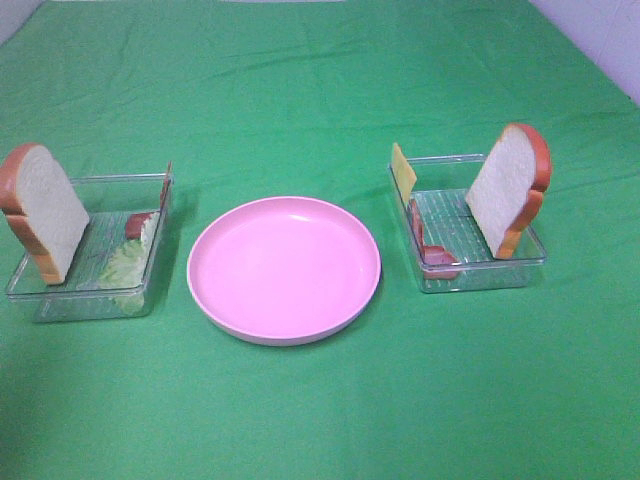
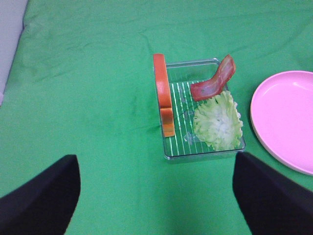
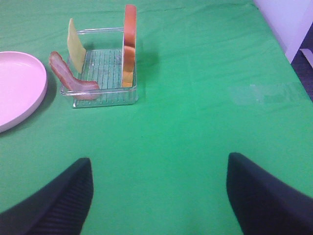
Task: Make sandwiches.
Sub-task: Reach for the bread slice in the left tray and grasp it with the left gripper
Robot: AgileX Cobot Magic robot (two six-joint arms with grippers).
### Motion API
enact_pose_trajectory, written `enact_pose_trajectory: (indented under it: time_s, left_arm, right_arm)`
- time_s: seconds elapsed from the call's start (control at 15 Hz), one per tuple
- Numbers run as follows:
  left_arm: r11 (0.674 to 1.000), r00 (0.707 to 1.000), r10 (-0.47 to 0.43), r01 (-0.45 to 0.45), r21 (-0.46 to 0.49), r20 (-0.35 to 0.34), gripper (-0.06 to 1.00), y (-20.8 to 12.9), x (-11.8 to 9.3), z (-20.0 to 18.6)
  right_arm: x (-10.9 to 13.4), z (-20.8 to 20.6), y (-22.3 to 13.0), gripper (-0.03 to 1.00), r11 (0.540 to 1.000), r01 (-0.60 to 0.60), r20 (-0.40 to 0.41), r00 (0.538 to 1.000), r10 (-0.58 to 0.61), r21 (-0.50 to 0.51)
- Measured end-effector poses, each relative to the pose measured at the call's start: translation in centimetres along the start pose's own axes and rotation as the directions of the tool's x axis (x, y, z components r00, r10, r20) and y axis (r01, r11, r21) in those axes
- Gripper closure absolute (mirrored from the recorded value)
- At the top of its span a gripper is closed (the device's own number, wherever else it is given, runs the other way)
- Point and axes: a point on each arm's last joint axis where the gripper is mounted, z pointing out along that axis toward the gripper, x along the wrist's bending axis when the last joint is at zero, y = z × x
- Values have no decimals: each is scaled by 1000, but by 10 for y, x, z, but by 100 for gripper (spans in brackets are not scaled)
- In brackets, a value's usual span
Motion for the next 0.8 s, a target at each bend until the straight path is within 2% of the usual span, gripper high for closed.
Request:
enact_pose_trajectory:
  time_s: [0.13, 0.27, 0.33, 0.4, 0.47, 0.53, 0.6, 0.8]
  left_arm:
    - [997, 1000, -9, 9, 72, 7, 14, 27, -1, 27]
    - [982, 1000, -22, 19, 189, 13, 14, 52, -1, 67]
    - [953, 1000, -26, 21, 303, 13, 14, 69, -1, 105]
    - [936, 1000, -27, 21, 352, 12, 14, 74, 0, 122]
    - [925, 1000, -27, 21, 379, 11, 14, 75, 0, 132]
    - [893, 1000, -29, 22, 450, 9, 14, 77, 1, 160]
    - [881, 1000, -30, 22, 473, 8, 14, 76, 1, 171]
    - [813, 999, -34, 25, 581, 3, 14, 63, 2, 219]
  right_arm:
    - [0, 0, 0, 25, 1000, 0, 0, 1000, 0, 0]
    - [0, 0, 0, 25, 1000, 0, 0, 1000, 0, 0]
    - [0, 0, 0, 25, 1000, 0, 0, 1000, 0, 0]
    - [0, 0, 0, 25, 1000, 0, 0, 1000, 0, 0]
    - [0, 0, 0, 25, 1000, 0, 0, 1000, 0, 0]
    - [0, 0, 0, 25, 1000, 0, 0, 1000, 0, 0]
    - [0, 0, 0, 25, 1000, 0, 0, 1000, 0, 0]
    - [0, 0, 0, 25, 1000, 0, 0, 1000, 0, 0]
